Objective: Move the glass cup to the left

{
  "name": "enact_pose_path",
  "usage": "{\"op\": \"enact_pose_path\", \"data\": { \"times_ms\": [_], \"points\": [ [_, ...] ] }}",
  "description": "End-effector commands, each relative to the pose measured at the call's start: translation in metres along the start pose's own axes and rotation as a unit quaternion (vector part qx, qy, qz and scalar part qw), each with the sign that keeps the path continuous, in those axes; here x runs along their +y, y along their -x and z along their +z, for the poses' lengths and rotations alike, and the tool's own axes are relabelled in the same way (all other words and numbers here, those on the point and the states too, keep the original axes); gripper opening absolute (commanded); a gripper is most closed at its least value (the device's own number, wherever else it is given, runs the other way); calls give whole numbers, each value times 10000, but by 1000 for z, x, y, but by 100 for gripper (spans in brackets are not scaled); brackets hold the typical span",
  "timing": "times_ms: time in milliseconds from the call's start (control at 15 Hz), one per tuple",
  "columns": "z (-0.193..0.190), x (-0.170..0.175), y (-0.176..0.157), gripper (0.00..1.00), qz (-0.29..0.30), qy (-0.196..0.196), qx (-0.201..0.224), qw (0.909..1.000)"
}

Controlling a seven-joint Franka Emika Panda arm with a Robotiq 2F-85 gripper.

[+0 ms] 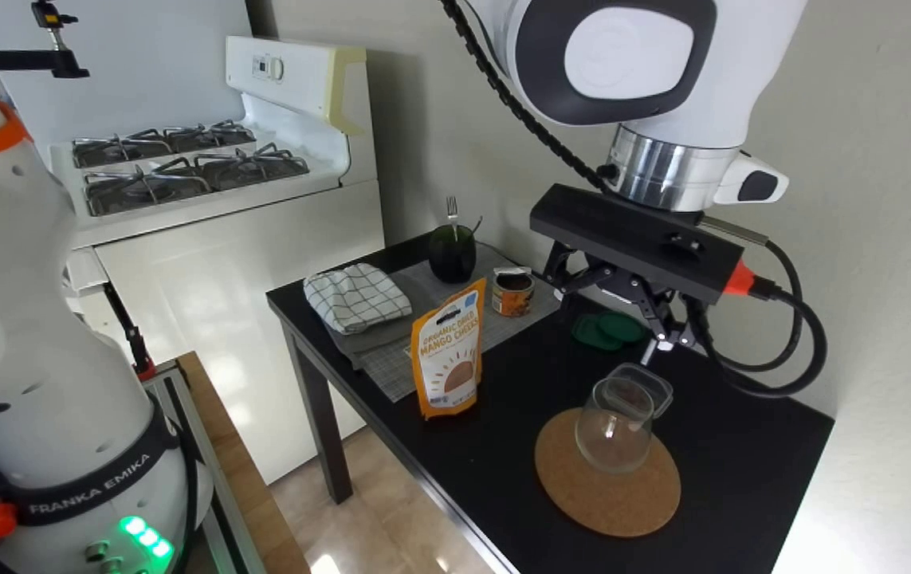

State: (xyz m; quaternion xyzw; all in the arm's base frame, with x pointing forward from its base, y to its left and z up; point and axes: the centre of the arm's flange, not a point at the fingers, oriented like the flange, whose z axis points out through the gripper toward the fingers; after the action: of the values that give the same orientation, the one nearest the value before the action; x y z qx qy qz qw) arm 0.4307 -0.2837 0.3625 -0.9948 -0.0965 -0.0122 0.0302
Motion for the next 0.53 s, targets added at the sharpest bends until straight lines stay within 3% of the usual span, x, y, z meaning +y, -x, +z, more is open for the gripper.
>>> {"op": "enact_pose_path", "data": {
  "times_ms": [0,200,467],
  "points": [
    [36,-34,-13,100,277,493,371,9977],
    [64,-50,-24,100,381,844,344,9951],
    [93,-54,-26,100,443,995,-86,9940]
  ]
}}
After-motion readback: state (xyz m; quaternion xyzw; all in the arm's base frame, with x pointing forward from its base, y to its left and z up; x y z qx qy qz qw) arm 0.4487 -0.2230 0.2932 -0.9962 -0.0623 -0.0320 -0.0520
